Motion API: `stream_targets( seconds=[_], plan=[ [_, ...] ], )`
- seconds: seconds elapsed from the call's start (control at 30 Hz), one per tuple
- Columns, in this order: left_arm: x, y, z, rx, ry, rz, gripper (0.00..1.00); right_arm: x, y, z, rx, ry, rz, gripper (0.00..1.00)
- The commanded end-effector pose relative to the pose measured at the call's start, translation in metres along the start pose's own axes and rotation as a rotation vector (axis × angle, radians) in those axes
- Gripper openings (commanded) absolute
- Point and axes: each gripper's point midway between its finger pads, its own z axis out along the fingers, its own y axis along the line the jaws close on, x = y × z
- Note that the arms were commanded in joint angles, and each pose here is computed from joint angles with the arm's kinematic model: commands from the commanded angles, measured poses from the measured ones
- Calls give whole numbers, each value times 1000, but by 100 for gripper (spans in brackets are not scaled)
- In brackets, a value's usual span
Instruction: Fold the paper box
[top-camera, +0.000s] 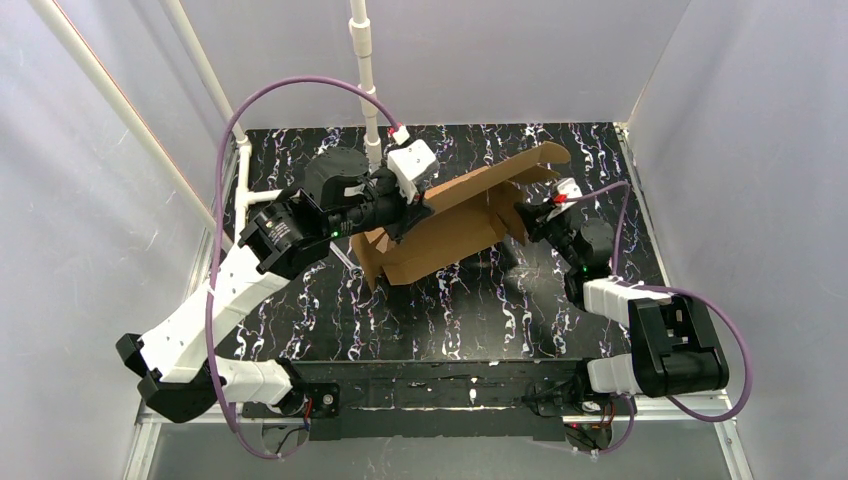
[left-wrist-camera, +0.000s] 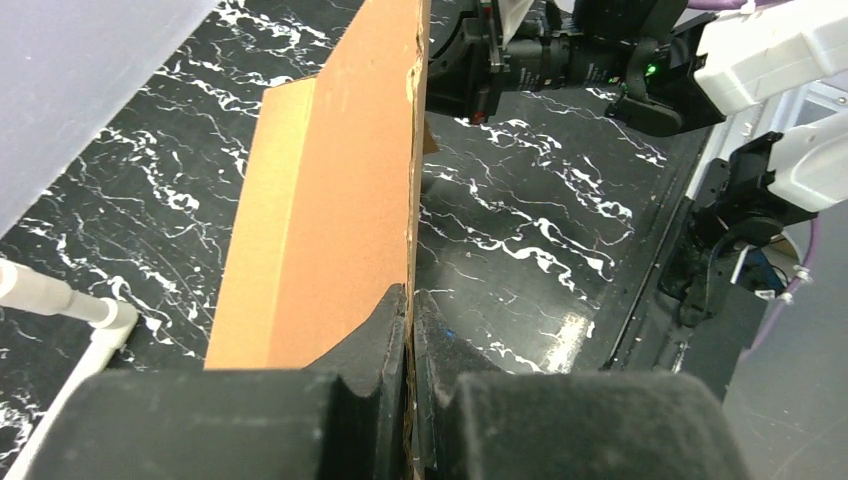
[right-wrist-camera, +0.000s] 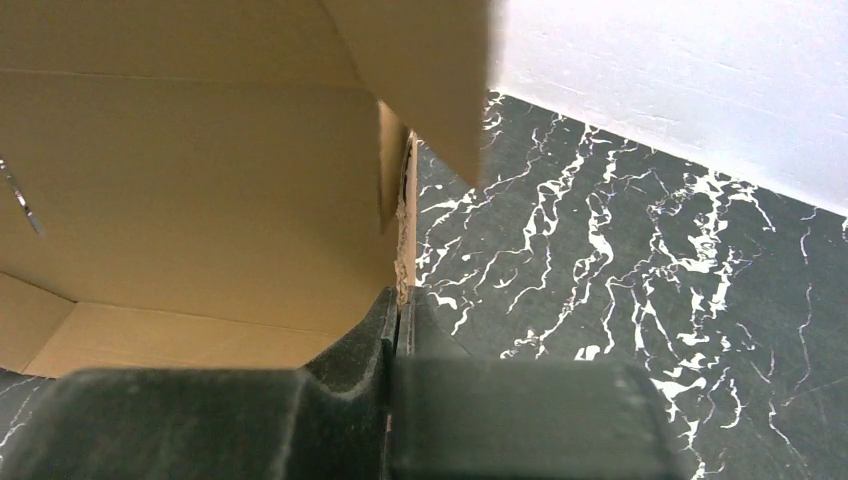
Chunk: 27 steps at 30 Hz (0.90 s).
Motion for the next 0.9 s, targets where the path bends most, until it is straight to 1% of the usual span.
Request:
stream_targets(
  seconds=[0.0, 0.13, 0.23, 0.47, 0.77, 0.87],
  plan=[
    [-4, -11, -6, 29, -31, -28, 0, -24, 9, 1, 27, -85, -36, 1],
    [-3, -13, -10, 19, -53, -43, 0, -18, 14, -3, 25, -72, -29, 1],
    [-1, -13, -10, 13, -51, -53, 0, -14, 14, -3, 23, -60, -52, 1],
    [4, -18, -5, 27, -34, -69, 0, -5, 27, -4, -46, -36, -31, 1],
    [17, -21, -4, 24, 29, -48, 0, -3, 30, -5, -66, -31, -45, 2],
    [22, -20, -6, 18, 64, -30, 0, -2, 31, -5, -69, -29, -51, 3]
  ],
)
